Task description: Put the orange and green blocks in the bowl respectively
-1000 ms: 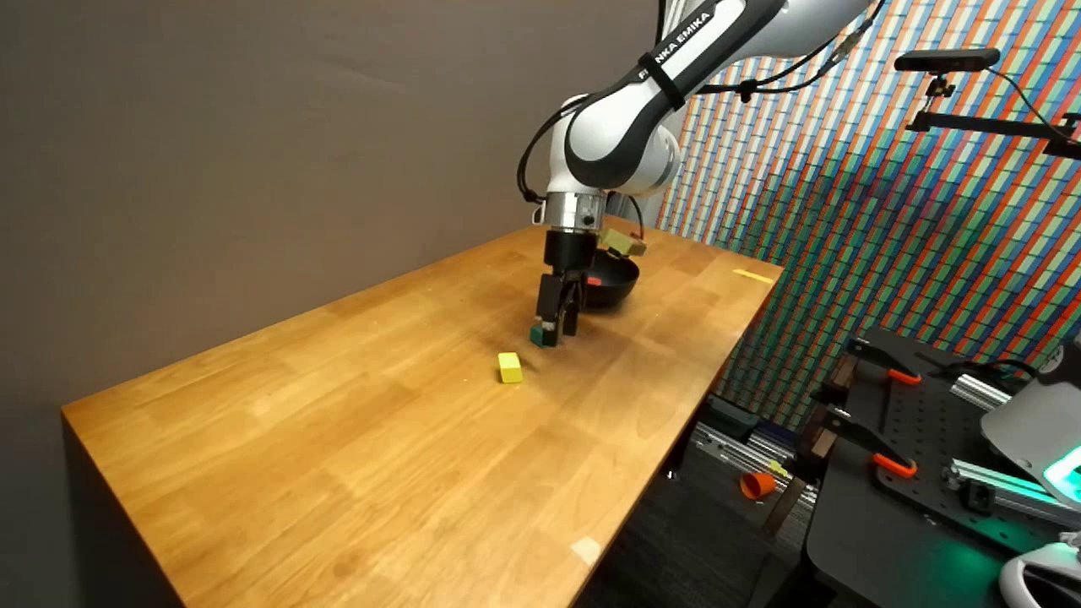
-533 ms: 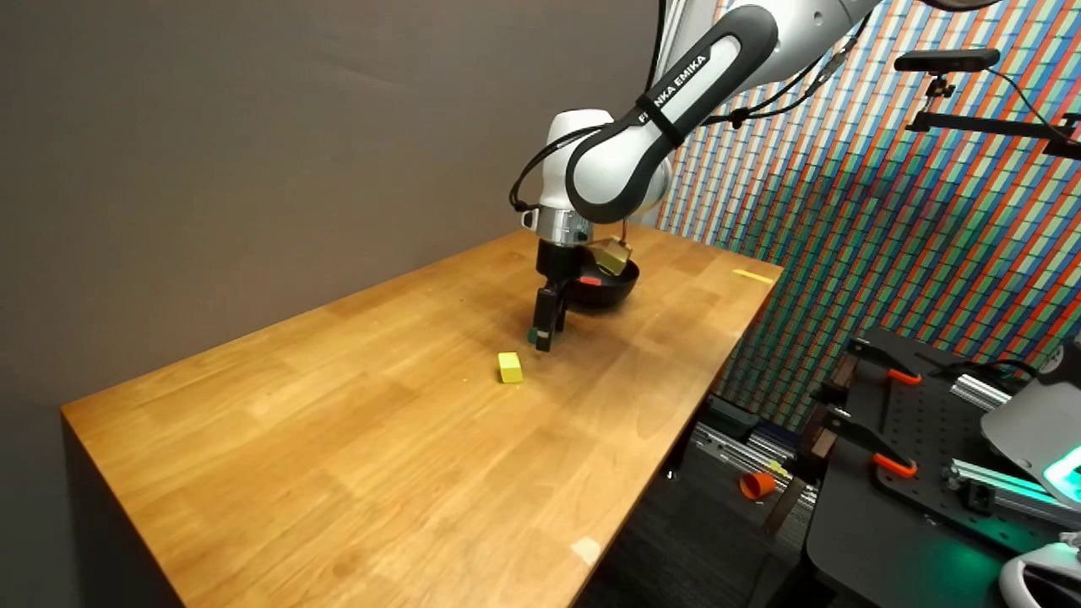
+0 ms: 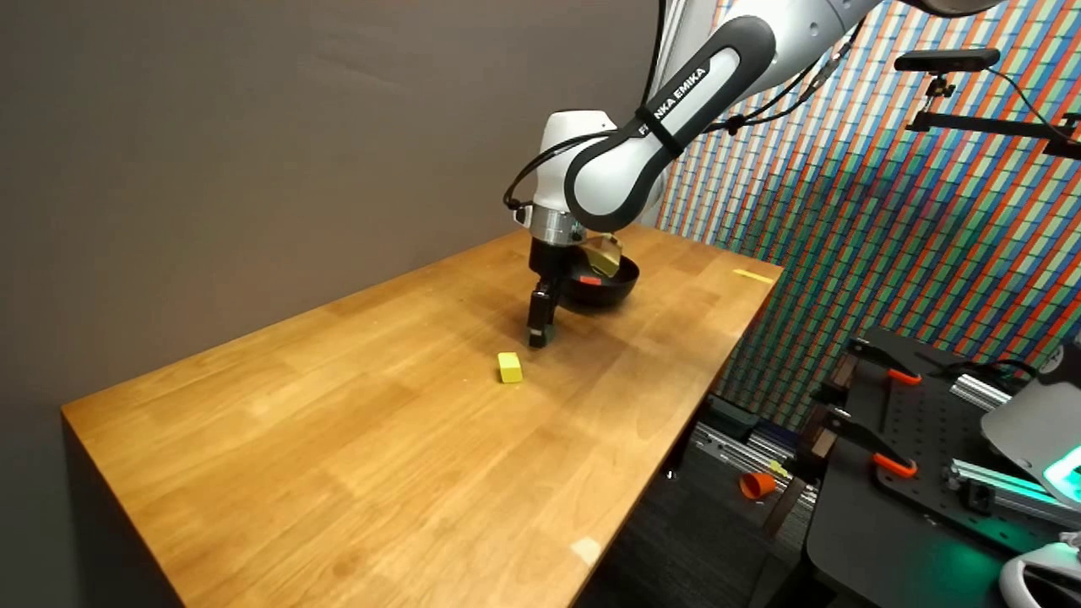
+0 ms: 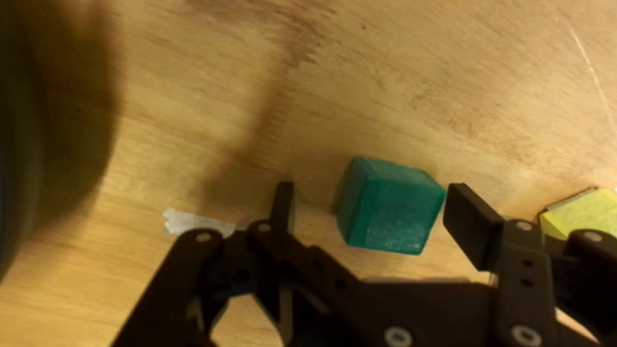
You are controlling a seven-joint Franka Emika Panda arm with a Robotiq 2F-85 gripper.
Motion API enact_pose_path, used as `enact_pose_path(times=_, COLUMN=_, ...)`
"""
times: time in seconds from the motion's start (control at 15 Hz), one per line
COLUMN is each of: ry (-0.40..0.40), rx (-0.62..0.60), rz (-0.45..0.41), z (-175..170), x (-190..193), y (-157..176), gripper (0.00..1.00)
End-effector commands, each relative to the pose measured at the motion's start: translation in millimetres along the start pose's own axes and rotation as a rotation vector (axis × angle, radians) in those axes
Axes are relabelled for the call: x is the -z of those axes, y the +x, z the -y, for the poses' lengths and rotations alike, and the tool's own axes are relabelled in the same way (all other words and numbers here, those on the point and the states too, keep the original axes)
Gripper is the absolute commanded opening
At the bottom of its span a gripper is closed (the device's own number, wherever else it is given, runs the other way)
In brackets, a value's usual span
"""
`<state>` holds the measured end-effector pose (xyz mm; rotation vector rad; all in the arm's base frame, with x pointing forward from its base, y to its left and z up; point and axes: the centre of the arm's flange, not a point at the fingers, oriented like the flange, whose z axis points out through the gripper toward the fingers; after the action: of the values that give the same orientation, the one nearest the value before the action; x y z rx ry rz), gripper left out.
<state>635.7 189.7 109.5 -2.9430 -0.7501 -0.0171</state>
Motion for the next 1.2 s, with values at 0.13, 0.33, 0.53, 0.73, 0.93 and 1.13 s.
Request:
enact_pose_path(times=0.13, ry=-0.035, rx=-0.059, rz=0.022, z=-8, x=12, y=-5, gripper=0.34)
enact_pose_path(times=0.33, ry=-0.093, rx=-0.096, rz=-0.016, z=-26, x=35, y=-3, gripper=0.16)
enact_pose_path(times=0.53, ry=-0.195, rx=-0.127, rz=-0.042, z=-57, x=63, y=-1, gripper=0.16)
enact_pose_path(times=0.73, ry=-0.283, rx=-0.157, rz=-0.049, z=-85, x=87, y=-7, gripper=0.16)
enact_pose_path(times=0.93, ry=-0.330, rx=-0.186, rz=-0.056, z=-104, x=106, y=-12, gripper=0.16)
enact_pose_path(times=1.13, ry=-0.381, rx=-0.218, rz=-0.061, z=-123, x=118, y=-20, gripper=0.16)
